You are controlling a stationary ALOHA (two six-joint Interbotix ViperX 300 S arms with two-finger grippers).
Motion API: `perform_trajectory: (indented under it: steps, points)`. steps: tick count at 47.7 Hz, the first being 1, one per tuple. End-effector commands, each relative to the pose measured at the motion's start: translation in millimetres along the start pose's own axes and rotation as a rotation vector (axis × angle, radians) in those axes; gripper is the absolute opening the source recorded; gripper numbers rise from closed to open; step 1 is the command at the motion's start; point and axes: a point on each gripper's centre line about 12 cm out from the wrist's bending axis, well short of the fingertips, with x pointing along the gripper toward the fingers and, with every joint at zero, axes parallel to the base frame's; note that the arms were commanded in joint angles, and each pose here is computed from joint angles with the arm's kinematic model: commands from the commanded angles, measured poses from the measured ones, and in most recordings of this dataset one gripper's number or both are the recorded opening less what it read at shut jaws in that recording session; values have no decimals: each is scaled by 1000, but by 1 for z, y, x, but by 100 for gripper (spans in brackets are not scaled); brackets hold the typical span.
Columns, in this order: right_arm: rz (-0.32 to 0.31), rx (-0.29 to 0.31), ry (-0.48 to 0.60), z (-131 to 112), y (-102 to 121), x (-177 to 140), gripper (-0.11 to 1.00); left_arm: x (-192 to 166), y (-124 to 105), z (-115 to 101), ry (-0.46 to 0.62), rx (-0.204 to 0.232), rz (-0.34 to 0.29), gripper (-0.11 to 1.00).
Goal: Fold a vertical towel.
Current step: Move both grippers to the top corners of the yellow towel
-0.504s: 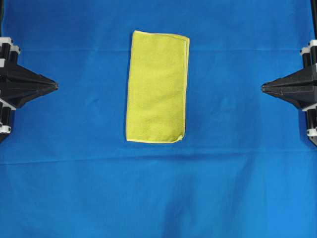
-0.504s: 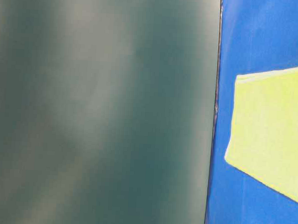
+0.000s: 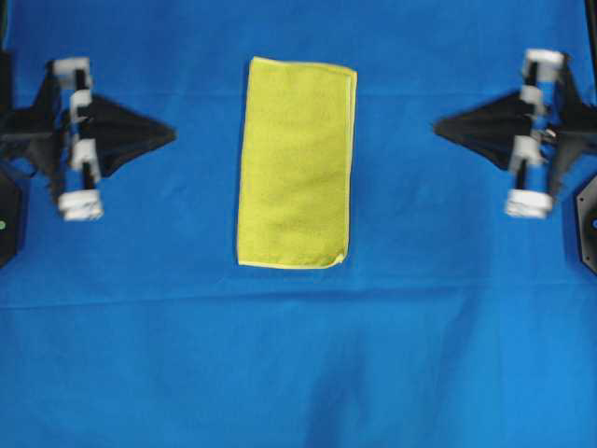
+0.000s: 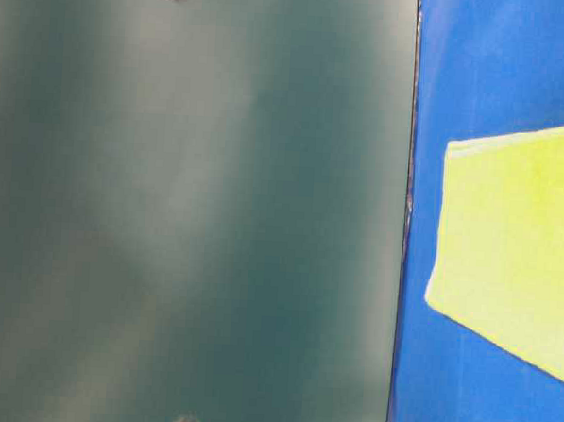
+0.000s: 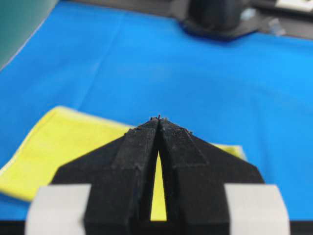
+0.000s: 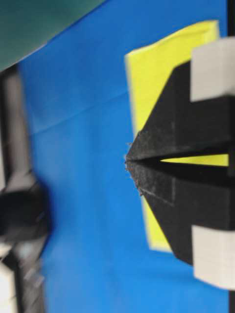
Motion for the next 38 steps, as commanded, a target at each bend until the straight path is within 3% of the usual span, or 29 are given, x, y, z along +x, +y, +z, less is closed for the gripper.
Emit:
perform_trajectory:
  steps: [1,7,11,17,21,38]
  points:
    - [-53,16,31,2,-14,18,0,18,14,2,19,-20,54,0]
    - [-139,31,141,-13,-42,45,1,43,32,-10,89,-33,112,4]
    - [-178,36,209,-22,-58,62,3,62,46,-19,134,-32,152,22]
    - [-227,33,283,-37,-83,89,37,85,69,-33,192,-40,206,57]
    - [-248,34,327,-49,-97,104,57,98,83,-42,223,-51,239,72]
    - [-269,28,444,-91,-125,146,57,134,129,-98,307,-85,328,74]
